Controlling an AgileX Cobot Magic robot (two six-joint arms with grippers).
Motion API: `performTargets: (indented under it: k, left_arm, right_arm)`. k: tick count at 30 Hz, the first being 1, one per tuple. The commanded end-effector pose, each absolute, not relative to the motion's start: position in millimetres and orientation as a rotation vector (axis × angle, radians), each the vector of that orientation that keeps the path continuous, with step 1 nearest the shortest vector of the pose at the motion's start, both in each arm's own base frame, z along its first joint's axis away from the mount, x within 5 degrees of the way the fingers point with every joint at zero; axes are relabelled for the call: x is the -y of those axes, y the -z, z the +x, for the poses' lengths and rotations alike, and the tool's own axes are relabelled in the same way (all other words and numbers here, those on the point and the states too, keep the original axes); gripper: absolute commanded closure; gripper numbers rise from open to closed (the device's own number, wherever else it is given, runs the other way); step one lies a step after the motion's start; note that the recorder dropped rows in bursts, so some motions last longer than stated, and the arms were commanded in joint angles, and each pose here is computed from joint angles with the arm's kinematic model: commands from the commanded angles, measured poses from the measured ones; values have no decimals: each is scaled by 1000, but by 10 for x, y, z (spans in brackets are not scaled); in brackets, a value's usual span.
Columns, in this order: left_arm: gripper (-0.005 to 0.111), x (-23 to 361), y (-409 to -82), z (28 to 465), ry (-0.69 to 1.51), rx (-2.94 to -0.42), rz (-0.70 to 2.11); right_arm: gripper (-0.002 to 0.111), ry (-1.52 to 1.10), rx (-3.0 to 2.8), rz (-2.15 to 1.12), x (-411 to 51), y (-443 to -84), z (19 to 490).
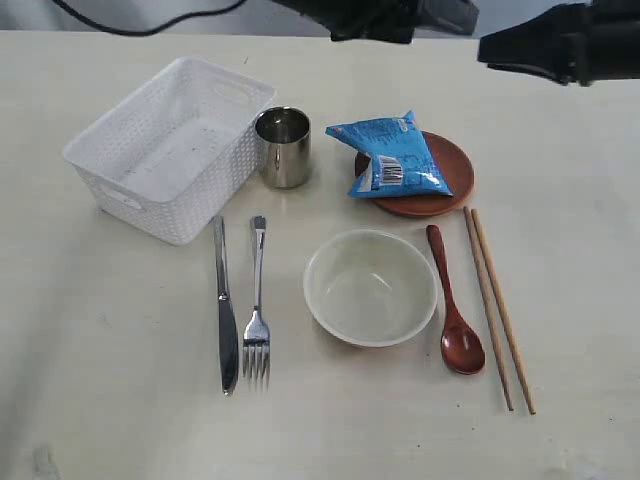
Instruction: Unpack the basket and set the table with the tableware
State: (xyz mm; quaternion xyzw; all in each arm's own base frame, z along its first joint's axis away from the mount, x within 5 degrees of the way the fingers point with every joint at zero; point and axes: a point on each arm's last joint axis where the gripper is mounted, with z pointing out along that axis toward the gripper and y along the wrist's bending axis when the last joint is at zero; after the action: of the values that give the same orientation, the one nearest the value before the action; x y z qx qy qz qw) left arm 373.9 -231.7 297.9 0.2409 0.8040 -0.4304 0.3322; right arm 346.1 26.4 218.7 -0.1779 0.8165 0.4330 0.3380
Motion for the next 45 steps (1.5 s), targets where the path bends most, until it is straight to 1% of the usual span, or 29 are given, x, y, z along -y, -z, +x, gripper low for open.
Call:
performTargets:
  k: [1, 3, 6, 10, 14, 15, 22, 29, 32, 39, 45]
  left_arm:
    - [37, 1979, -3233, 3734, 943, -2063, 713]
    - [40, 1859, -3244, 3760, 906, -2088, 699]
    - [52, 1691, -3231, 3811, 902, -2114, 679]
    - [78, 1555, -3217, 3829, 913, -2139, 686]
    - [104, 1517, -3149, 3816, 900, -2142, 734]
    - [106, 1515, -3120, 3809, 890, -2138, 757]
    - [106, 1501, -2887, 3745, 872, -2161, 829]
    - [106, 1503, -2899, 3776, 854, -2117, 814]
    - [106, 1501, -2900, 3782, 846, -2114, 811]
    - [106, 1500, -2900, 3784, 844, -2113, 810]
    - [106, 1502, -2904, 3785, 847, -2107, 811]
  right_arm:
    - [108, -991, -2183, -620, -760, -2102, 3461]
    - [109, -937, -2196, -680, -996, -2070, 3439]
    - [109, -856, -2216, -750, -1237, -2026, 3397]
    - [109, -707, -2280, -786, -1442, -1914, 3366]
    - [109, -610, -2358, -721, -1435, -1717, 3431]
    - [109, -602, -2368, -716, -1432, -1676, 3442]
    - [109, -561, -2422, -683, -1413, -1451, 3500]
    - [109, -481, -2452, -654, -1371, -1298, 3550]
    - [109, -471, -2450, -657, -1359, -1312, 3553]
    - [109, -402, -2509, -578, -1159, -1290, 3596]
    - [109, -381, -2517, -567, -1148, -1295, 3596]
